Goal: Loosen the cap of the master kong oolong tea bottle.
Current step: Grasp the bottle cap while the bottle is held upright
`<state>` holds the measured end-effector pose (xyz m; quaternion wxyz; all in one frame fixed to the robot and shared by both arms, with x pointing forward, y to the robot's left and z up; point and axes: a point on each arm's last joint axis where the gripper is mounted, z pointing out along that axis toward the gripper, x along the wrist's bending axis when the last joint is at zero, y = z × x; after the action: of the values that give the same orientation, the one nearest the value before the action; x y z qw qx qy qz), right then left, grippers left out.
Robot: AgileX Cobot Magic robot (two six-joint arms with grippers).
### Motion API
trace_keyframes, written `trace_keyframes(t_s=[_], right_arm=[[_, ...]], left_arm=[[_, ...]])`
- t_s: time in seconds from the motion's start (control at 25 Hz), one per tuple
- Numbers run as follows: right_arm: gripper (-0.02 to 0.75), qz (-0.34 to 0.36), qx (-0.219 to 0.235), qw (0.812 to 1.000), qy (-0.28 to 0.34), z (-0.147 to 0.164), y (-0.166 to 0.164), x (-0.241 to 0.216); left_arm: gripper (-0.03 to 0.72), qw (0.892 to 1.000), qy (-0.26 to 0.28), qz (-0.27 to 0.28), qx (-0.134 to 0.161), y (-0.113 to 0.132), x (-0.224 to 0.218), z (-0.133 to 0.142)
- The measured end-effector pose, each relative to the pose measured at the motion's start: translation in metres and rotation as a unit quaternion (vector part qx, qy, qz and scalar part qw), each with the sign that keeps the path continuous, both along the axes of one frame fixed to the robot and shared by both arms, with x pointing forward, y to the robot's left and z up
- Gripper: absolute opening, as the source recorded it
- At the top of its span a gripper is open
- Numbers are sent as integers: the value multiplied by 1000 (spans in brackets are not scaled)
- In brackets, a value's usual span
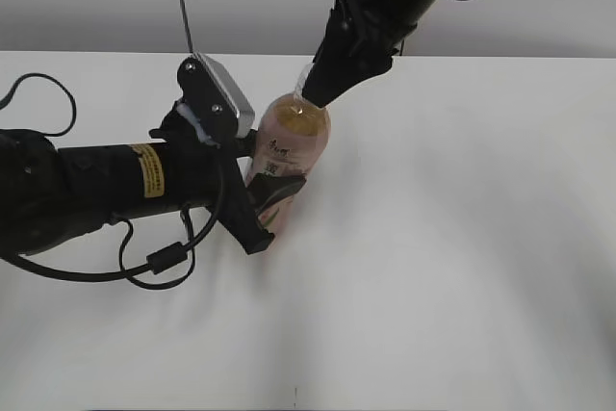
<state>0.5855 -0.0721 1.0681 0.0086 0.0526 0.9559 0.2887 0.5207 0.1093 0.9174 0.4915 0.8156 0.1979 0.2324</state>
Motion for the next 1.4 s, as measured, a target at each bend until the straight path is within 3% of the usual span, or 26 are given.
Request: trace_keyframes(t_s=[0.12,0.32,0.6,0.88,1.0,1.24,1.32,1.4], right_arm=[[285,69,13,996,-47,2,3,0],[281,180,21,975,-125,3,5,0],[280,335,-9,913,-232,1,2,1],[279,488,-41,803,-341,-1,0,4],[279,552,-50,737,-386,-1,0,5],[279,637,-59,629,-442,-1,0,5],[279,652,-61,606,-452,-1,0,6],[279,658,-61,596,-456,-1,0,6]], left_arm=[[380,1000,-1,1,-4,0,0,1],[380,1000,-2,2,-7,0,1,2],[379,1000,0,2,1,0,0,0],[379,1000,2,4,4,1,1,0],[379,1000,3,6,4,1,1,0],[379,1000,5,6,4,1,1,-1],[379,1000,5,7,4,1,1,-1],[379,1000,5,7,5,1,1,-1]])
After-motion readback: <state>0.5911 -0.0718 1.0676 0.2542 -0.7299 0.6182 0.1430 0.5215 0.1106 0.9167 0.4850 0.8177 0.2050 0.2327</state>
